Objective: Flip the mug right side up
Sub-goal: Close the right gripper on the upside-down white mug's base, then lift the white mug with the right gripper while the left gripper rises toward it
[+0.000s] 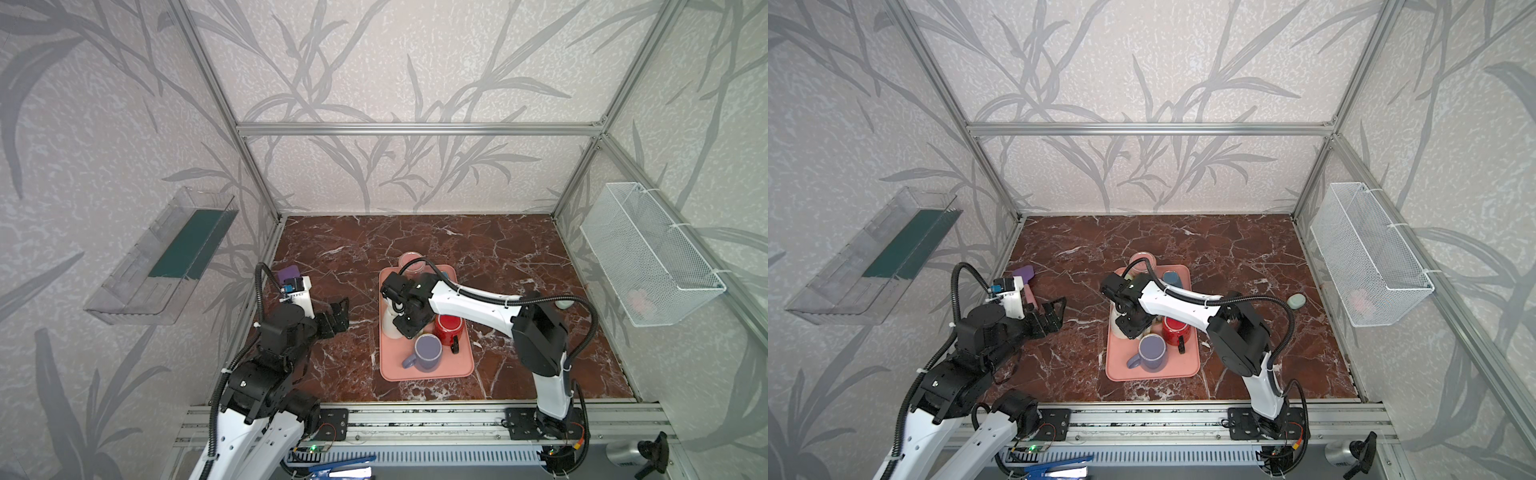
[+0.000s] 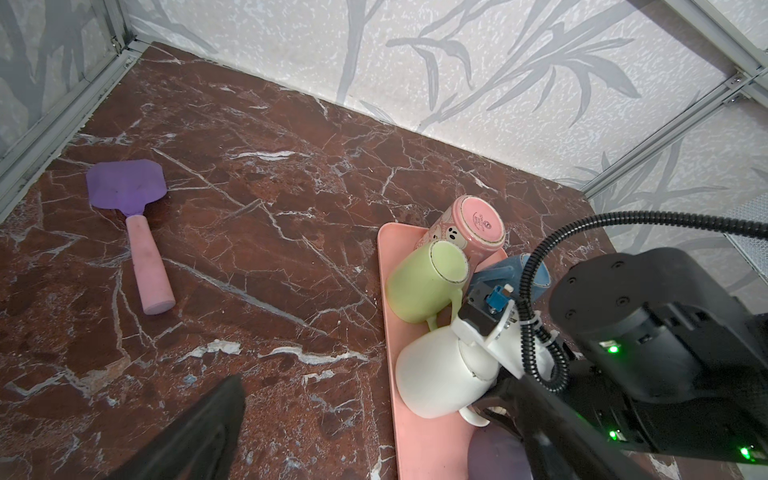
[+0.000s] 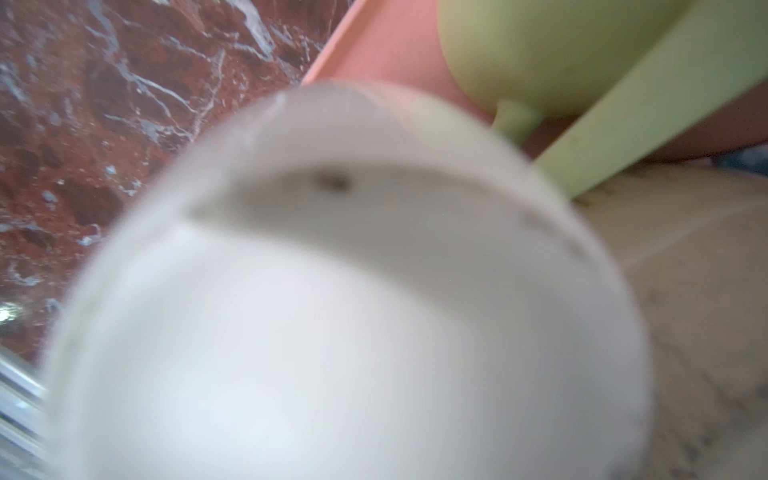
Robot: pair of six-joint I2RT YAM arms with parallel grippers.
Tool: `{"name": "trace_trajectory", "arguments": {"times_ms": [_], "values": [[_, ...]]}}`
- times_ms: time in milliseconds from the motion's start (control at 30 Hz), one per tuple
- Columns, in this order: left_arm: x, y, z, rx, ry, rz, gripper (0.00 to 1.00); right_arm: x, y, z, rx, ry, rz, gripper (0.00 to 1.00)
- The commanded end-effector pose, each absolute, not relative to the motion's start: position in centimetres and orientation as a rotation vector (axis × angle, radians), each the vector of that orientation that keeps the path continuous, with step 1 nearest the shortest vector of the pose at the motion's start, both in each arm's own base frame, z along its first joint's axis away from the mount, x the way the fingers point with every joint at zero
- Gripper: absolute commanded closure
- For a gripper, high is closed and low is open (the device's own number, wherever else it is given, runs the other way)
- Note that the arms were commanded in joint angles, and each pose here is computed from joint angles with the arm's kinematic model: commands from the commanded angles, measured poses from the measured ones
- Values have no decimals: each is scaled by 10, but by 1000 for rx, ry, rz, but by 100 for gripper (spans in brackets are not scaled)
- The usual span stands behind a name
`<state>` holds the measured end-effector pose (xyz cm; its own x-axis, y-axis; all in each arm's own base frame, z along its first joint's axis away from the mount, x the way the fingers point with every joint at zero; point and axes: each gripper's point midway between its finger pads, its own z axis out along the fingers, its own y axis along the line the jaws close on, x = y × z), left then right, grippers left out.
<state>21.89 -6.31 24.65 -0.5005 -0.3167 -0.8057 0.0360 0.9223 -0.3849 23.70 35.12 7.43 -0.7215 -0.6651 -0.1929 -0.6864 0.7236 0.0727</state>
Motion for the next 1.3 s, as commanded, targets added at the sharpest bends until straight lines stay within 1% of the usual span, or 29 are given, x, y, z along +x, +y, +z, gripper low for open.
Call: {"name": "trace_trajectory", "arguments": {"times_ms": [0,100,267,300,333,433,633,833,967,1167,1233,1267], "values": [[221,-67,244,-175,2088,-437,1,241,359,117,-1029,2690,444,100],[225,-73,242,-173,2103,-465,1,241,358,129,-990,2667,574,100],[231,-82,240,-149,2124,-496,1,240,352,149,-958,2608,717,100],[232,-83,240,-148,2129,-497,1,240,352,147,-951,2612,740,100],[234,-84,240,-146,2130,-499,1,239,350,159,-938,2578,778,100],[238,-90,243,-147,2128,-535,1,240,343,170,-881,2545,877,100],[252,-111,244,-149,2124,-668,2,250,324,192,-711,2428,1083,100],[266,-128,240,-170,2109,-781,3,259,302,206,-568,2345,1188,100],[270,-143,235,-157,2123,-876,6,257,290,214,-494,2285,1253,100],[269,-164,240,-125,2048,-1056,6,265,278,238,-400,2132,1394,100],[269,-170,242,-121,2020,-1115,8,267,277,247,-405,2082,1418,100],[269,-172,243,-122,2004,-1146,11,268,278,253,-382,2068,1453,100]]}}
